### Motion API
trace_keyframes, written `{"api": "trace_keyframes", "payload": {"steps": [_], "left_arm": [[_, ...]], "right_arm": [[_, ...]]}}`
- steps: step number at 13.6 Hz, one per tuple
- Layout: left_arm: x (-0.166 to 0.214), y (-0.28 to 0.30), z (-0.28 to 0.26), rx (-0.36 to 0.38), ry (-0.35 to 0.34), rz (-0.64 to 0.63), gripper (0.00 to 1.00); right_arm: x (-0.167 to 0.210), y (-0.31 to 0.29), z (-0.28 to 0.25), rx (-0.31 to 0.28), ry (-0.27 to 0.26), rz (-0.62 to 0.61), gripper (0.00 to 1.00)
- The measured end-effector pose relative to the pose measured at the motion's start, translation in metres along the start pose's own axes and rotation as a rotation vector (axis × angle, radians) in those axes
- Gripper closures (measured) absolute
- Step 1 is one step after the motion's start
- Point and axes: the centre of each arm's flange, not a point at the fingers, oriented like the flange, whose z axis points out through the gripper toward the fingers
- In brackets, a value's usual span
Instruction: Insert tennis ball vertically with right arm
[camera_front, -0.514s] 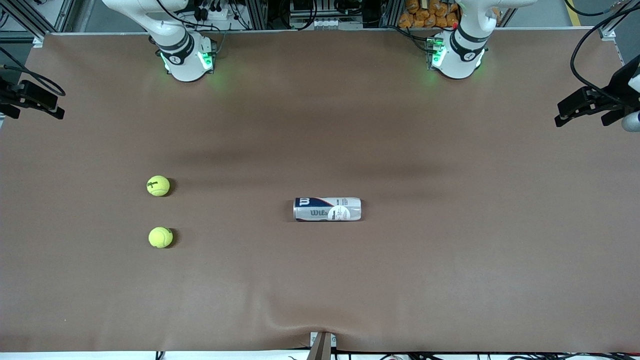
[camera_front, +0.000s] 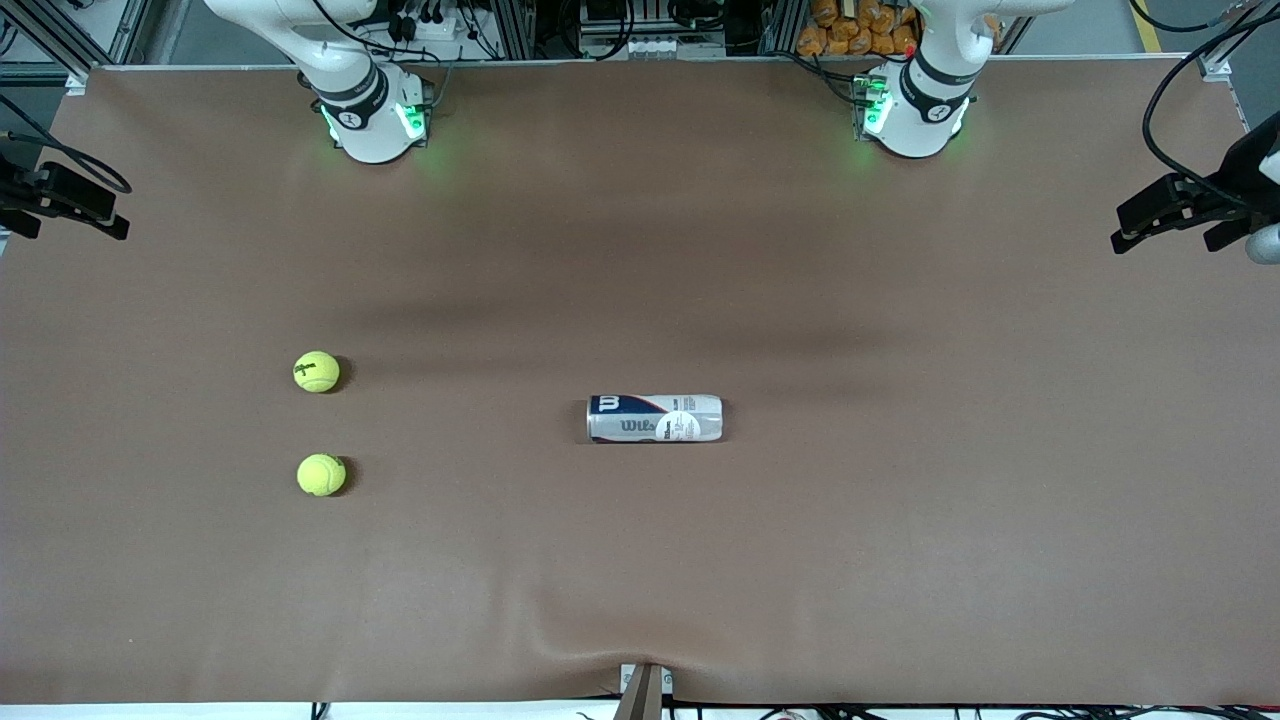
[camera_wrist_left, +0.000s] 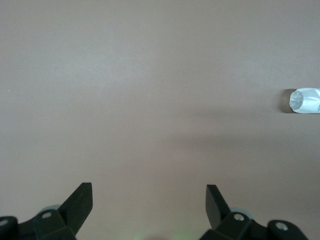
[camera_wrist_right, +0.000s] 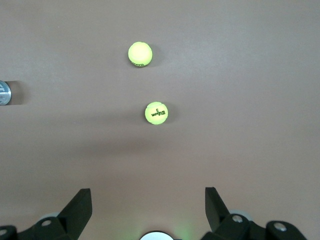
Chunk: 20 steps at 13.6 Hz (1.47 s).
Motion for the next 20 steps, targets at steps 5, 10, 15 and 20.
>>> {"api": "trace_keyframes", "payload": {"steps": [5, 10, 15, 20], "left_arm": [[0.003, 0.007, 0.014, 0.045, -0.051, 0.061, 0.00], [0.018, 0.027, 0.050, 0.060, -0.123, 0.104, 0.00], [0.038, 0.083, 0.110, 0.020, -0.222, 0.201, 0.00], [0.052, 0.157, 0.156, -0.024, -0.209, 0.336, 0.00]], "right_arm": [[0.007, 0.000, 0.011, 0.000, -0.024, 0.001, 0.00], [0.016, 0.000, 0.025, -0.001, -0.049, 0.002, 0.00], [0.022, -0.004, 0.034, -0.002, -0.066, -0.006, 0.00], [0.024, -0.006, 0.038, -0.003, -0.073, -0.008, 0.00]]}}
